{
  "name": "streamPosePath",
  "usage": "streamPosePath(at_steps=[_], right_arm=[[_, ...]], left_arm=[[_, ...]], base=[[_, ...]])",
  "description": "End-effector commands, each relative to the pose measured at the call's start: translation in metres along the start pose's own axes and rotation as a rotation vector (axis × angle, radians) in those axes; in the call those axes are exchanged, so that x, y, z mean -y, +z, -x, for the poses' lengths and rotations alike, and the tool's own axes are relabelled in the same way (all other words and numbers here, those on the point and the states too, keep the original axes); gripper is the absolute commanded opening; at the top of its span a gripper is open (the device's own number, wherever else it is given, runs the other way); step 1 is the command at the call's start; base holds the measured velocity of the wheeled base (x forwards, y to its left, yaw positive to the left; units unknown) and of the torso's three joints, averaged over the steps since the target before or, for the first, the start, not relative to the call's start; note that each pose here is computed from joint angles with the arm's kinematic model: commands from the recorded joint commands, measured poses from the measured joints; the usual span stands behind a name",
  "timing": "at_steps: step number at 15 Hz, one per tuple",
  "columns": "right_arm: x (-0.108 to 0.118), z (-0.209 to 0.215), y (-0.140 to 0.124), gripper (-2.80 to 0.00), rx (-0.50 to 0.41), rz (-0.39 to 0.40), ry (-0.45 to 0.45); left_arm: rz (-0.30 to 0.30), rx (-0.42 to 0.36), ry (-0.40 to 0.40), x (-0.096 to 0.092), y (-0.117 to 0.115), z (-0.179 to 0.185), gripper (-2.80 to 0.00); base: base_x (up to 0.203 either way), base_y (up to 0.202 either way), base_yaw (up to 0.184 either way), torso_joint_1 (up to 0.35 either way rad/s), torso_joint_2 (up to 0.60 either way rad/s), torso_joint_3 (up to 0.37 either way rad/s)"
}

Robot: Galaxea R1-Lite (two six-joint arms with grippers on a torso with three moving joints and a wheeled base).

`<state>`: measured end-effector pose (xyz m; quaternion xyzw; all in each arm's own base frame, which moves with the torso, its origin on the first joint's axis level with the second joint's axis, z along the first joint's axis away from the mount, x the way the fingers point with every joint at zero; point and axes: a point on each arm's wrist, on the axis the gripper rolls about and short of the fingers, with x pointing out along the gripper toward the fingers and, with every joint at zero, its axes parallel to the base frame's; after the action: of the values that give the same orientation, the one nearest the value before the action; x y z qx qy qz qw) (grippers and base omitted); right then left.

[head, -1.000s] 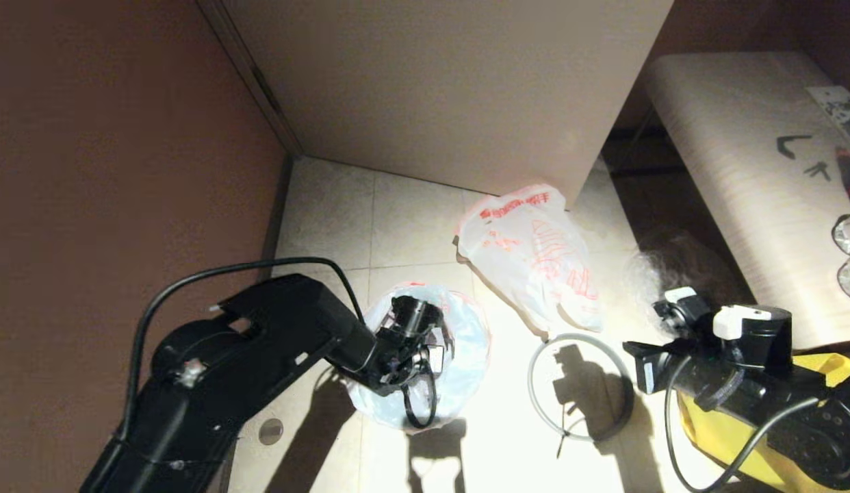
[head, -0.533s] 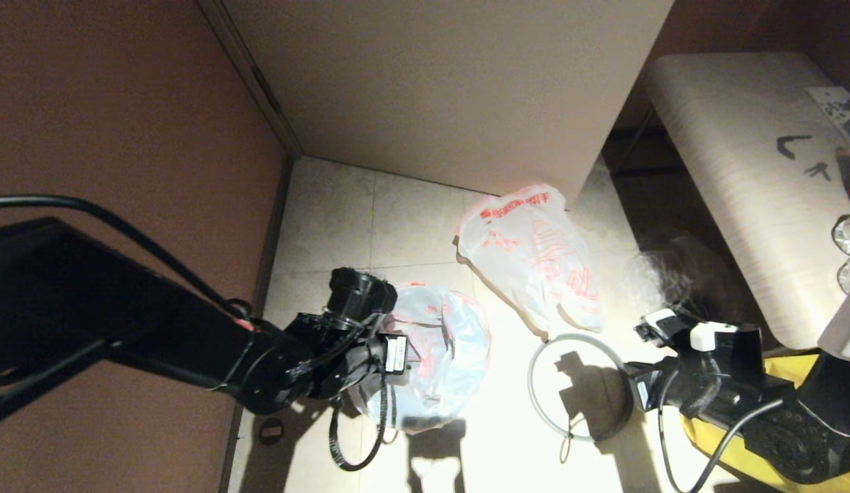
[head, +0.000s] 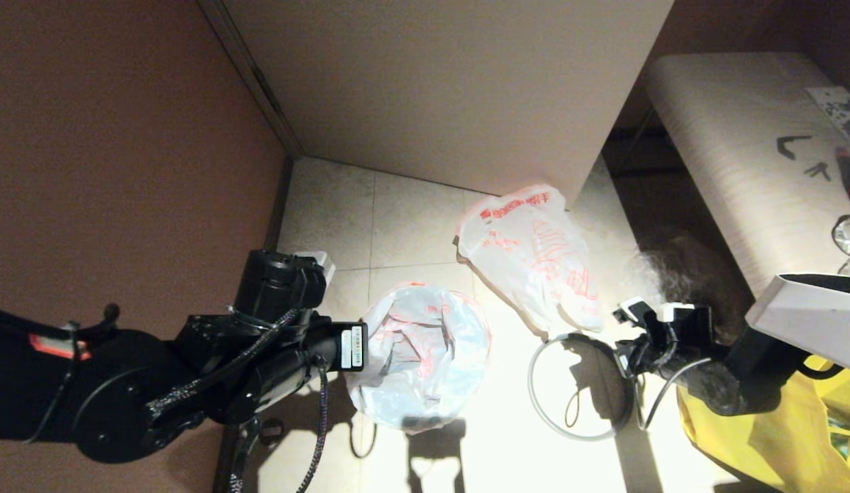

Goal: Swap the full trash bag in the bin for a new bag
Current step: Place the trash can ring on the trash can

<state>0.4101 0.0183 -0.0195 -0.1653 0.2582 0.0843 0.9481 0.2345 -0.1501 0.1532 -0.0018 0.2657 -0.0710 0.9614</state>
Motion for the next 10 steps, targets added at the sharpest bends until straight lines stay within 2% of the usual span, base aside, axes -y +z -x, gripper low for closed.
streamPosePath(at_steps=[1,4,10], right_arm=[[0.004,-0.033,-0.018,-2.80,-0.073,-0.007,0.010],[0.012,-0.064,-0.038,-2.80,-0.183,-0.026,0.027],[0.043,-0.104,-0.068,-2.80,-0.333,-0.082,0.024]], left_arm=[[0.021,0.052,-0.015,-0.003,0.009,0.015,-2.80],[0.027,0.066,-0.019,-0.004,0.012,0.020,-2.80],[0.030,0.064,-0.038,-0.004,0.013,0.019,-2.80]], base=[[0.000,0.000,0.000,0.000,0.00,0.000],[0.000,0.000,0.000,0.000,0.00,0.000],[0.000,0.000,0.000,0.000,0.00,0.000]])
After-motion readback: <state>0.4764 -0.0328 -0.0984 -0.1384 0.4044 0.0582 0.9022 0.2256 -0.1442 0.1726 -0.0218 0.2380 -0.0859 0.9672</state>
